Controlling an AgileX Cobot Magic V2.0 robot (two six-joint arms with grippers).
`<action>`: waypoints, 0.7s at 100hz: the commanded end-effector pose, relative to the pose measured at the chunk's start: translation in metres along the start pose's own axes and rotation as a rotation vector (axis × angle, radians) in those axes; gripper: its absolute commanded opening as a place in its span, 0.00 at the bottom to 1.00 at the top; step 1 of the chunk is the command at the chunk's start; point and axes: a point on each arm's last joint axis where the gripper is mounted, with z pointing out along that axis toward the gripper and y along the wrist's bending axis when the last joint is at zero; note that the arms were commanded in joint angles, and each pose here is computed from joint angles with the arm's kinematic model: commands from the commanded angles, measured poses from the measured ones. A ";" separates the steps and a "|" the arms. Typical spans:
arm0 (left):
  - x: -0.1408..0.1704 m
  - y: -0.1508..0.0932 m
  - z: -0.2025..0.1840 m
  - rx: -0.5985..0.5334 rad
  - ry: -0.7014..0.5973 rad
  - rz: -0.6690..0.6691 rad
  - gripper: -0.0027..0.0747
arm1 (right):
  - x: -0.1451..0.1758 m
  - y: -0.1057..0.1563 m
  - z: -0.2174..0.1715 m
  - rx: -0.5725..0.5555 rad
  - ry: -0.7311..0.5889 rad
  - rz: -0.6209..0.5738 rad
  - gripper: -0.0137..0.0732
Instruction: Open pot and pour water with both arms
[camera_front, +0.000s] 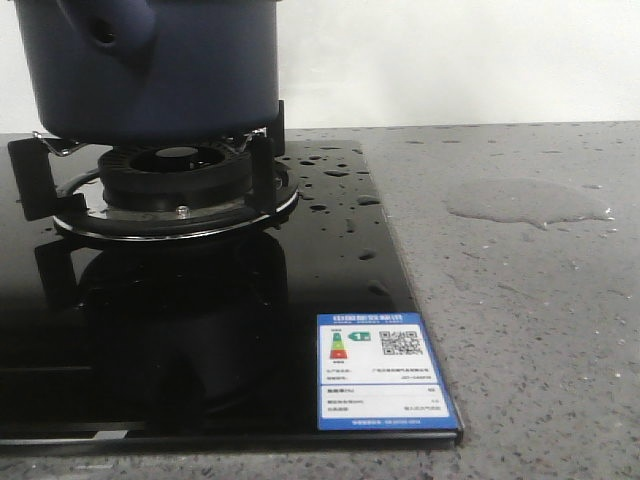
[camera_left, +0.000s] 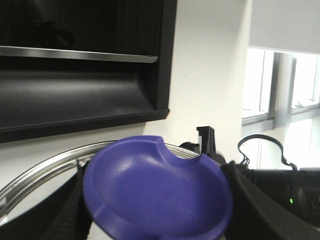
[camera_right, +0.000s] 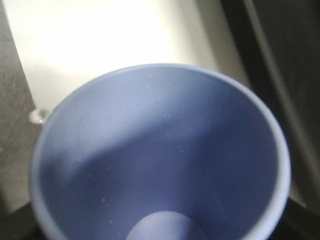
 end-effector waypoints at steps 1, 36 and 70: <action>-0.013 -0.007 -0.001 0.034 -0.049 -0.024 0.37 | 0.007 -0.041 -0.034 0.088 0.105 0.296 0.43; 0.004 -0.007 0.014 0.074 0.010 -0.056 0.37 | 0.115 -0.017 -0.091 -0.014 0.042 0.774 0.43; 0.020 -0.007 0.014 0.071 0.056 -0.070 0.37 | 0.194 0.066 -0.121 -0.146 -0.079 1.072 0.43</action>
